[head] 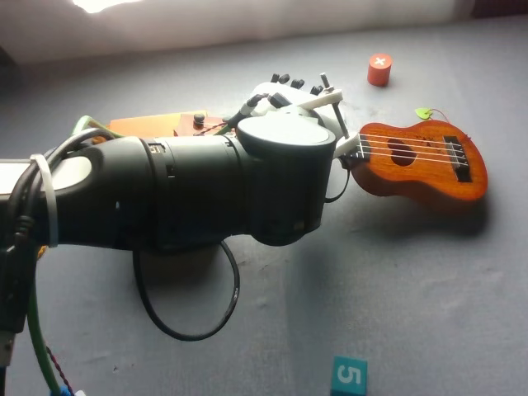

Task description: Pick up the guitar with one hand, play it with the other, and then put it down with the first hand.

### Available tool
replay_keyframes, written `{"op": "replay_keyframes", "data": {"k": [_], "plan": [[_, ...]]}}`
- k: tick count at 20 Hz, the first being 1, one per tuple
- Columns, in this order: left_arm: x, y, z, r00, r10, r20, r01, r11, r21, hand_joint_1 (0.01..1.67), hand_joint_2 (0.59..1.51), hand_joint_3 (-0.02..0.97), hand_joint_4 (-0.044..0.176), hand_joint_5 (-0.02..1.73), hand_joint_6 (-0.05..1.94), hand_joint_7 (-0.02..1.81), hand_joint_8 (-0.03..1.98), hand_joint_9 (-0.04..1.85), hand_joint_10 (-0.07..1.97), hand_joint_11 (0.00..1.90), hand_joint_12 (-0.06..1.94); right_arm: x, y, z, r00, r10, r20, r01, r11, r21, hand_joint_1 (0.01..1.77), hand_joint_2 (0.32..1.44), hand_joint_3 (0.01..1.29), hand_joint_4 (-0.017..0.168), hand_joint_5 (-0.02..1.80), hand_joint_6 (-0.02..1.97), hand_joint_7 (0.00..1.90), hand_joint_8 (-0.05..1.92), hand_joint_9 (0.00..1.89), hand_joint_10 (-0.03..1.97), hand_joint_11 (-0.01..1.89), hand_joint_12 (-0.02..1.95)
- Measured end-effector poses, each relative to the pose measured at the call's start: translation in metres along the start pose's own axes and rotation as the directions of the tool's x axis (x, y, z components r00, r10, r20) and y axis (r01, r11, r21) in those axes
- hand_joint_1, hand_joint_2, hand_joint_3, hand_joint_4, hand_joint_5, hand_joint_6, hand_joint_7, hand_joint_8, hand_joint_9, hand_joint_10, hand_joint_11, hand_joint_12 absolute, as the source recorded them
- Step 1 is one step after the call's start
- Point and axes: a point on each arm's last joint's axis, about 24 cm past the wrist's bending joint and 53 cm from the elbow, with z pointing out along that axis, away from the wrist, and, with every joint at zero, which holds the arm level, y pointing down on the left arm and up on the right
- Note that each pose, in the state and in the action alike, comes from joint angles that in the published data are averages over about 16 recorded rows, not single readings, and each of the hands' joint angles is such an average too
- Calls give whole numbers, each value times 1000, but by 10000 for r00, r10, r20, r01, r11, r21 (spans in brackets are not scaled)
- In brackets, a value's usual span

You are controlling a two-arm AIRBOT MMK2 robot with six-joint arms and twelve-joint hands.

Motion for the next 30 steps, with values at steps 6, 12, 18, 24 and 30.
{"op": "replay_keyframes", "data": {"k": [6,12,18,24,30], "plan": [[4,2,2,10000,21,-19,-21,10000,19,1210,1034,0,7,52,62,39,124,48,126,19,208,0,0,0,10000,1,-1,-1,10000,-1,52,1322,19,-3,91,42,124,2,44,13,21,2],[4,0,2,10000,56,-15,-56,9999,118,1149,1066,2,4,211,631,128,825,168,811,128,922,0,0,0,10000,0,-1,0,10000,-1,61,1323,19,-3,84,42,121,2,50,13,21,2],[5,-6,1,10000,37,-55,-35,9995,313,1110,1076,14,2,584,1233,549,1558,625,1535,572,1648,0,0,0,10000,-56,0,56,10000,-1,71,1323,18,-3,83,43,122,2,56,13,21,1],[2,-16,-5,9999,-60,-130,68,9978,667,1203,1075,14,38,975,1718,1045,1937,1152,1919,1130,1924,0,-2,0,9995,-311,-37,311,9995,31,78,1323,18,-3,85,43,122,3,53,13,22,2],[-5,-21,-18,9993,-224,-289,251,9949,973,1350,1077,-4,79,1204,1814,1355,1965,1472,1930,1471,1924,9,-11,1,9961,-720,-516,739,9967,349,83,1323,18,-3,88,43,122,3,50,13,22,2]]}}
